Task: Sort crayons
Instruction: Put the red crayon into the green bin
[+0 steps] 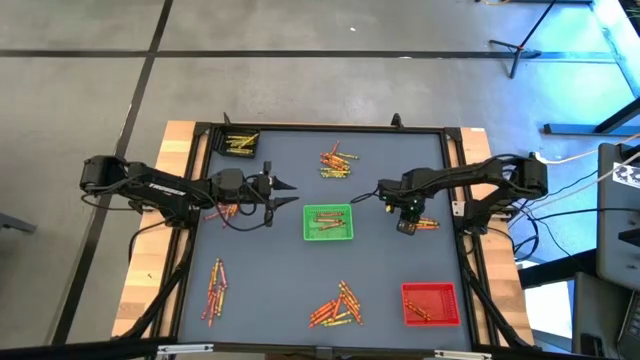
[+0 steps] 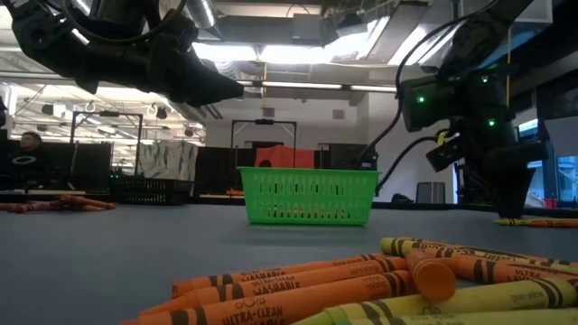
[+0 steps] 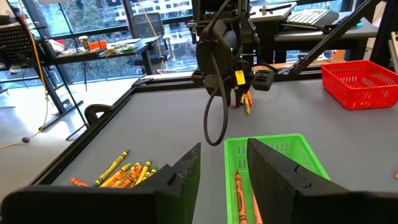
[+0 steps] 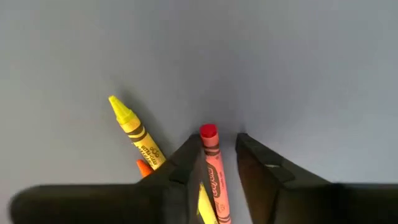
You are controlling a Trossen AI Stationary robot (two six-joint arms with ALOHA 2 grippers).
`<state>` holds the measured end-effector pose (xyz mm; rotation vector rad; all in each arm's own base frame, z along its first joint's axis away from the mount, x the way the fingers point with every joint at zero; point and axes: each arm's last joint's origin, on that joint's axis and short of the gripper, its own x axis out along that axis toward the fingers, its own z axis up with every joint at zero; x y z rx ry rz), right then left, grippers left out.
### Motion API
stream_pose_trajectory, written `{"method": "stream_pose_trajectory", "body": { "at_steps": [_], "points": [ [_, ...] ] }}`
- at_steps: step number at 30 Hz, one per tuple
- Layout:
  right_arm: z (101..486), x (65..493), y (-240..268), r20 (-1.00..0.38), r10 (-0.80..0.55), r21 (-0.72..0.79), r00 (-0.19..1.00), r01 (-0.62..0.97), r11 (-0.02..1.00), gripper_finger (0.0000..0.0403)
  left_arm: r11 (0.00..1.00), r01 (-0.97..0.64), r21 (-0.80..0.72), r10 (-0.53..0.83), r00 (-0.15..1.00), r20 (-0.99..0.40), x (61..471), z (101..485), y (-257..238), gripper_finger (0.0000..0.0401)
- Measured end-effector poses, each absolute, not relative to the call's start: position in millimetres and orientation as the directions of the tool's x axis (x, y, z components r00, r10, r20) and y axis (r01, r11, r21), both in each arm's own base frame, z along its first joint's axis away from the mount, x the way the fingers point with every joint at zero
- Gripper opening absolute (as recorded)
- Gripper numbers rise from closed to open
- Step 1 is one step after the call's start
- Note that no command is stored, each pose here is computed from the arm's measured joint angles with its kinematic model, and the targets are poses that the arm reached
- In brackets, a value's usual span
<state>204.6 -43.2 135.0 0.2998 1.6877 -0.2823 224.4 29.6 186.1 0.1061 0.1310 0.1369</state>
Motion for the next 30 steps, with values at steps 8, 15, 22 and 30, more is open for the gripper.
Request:
{"method": "stream_pose_trajectory", "body": {
  "at_steps": [8,15,22,30],
  "points": [
    [134.5,205.5,-43.9,-0.992,0.016,-0.025,-0.123,0.324,0.946,0.0015,0.985,-0.129,0.114,0.143,0.982,-0.123,224.4,186.1,29.6,0.0115],
    [137.6,208.1,-45.4,-0.991,-0.017,-0.055,-0.131,0.294,0.954,0.0017,0.985,-0.129,0.114,0.143,0.982,-0.123,224.4,186.1,29.7,0.0115],
    [147.5,215.3,-50.1,-0.984,-0.118,-0.148,-0.131,0.255,0.955,0.0013,0.985,-0.129,0.114,0.143,0.982,-0.123,224.4,186.1,29.6,0.0115],
    [176.8,243.1,-42.8,-0.991,-0.131,-0.130,-0.005,0.181,0.975,0.0017,0.985,-0.129,0.114,0.143,0.982,-0.123,224.4,186.1,29.7,0.0115]
  ]
}}
